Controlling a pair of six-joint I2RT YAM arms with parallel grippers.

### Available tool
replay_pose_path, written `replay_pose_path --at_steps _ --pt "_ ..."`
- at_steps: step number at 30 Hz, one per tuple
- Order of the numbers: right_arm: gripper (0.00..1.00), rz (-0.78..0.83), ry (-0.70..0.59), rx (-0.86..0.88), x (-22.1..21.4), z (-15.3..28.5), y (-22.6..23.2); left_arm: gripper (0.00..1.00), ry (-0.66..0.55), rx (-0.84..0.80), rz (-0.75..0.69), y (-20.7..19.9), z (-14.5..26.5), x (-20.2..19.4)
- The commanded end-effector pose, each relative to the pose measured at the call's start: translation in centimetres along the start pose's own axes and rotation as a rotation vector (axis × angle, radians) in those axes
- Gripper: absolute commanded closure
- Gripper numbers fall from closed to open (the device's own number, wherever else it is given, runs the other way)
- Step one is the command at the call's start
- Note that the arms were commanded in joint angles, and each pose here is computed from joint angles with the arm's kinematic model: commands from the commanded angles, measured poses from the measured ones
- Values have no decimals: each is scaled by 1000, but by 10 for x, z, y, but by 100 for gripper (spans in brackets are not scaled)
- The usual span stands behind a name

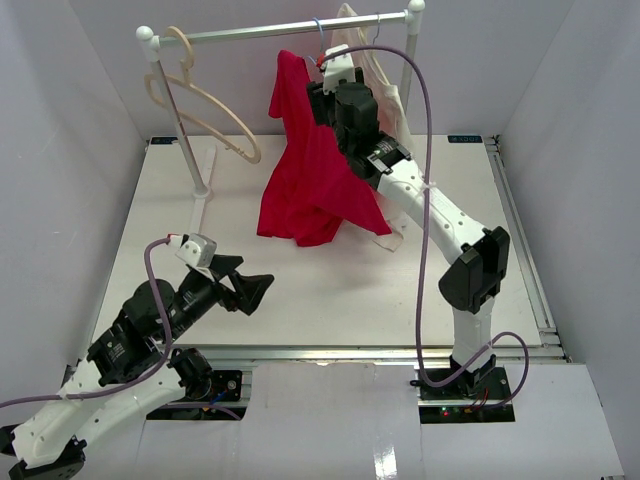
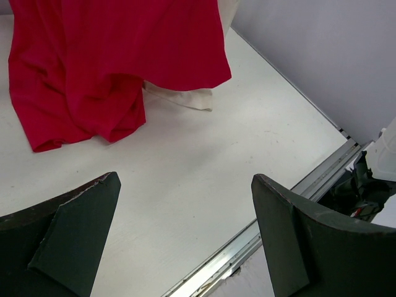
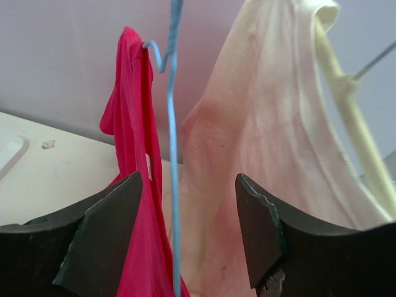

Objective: Place the t-shirt on the hanger
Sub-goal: Place the hanger at the clothesline, then reset both arms

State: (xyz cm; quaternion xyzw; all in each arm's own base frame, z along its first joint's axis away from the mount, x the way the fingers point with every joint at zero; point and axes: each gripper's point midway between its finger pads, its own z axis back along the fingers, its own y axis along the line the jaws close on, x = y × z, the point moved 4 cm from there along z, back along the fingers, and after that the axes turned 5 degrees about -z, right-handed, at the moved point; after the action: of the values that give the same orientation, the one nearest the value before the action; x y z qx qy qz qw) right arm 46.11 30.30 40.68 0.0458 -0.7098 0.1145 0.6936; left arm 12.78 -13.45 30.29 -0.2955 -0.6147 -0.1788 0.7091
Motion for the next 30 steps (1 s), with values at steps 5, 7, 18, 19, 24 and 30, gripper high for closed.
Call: replay_pose_path --at_steps 5,7,18,19,24,30 --pt "11 -53 -78 24 84 69 -41 2 -64 -140 113 -30 -22 25" --pt "6 -69 -48 47 86 86 -47 2 -61 -137 120 -31 -34 20" --pt "10 -229 189 234 -34 212 -48 2 2 -36 94 -21 -104 -32" --pt "10 -249 134 236 -37 218 -52 2 -4 -51 80 -23 -107 -32" --pt "10 -346 128 201 -72 264 -75 2 -4 -62 30 -21 -108 -43" --pt "10 -440 182 253 -119 297 -75 2 -5 -119 46 -24 -100 -61"
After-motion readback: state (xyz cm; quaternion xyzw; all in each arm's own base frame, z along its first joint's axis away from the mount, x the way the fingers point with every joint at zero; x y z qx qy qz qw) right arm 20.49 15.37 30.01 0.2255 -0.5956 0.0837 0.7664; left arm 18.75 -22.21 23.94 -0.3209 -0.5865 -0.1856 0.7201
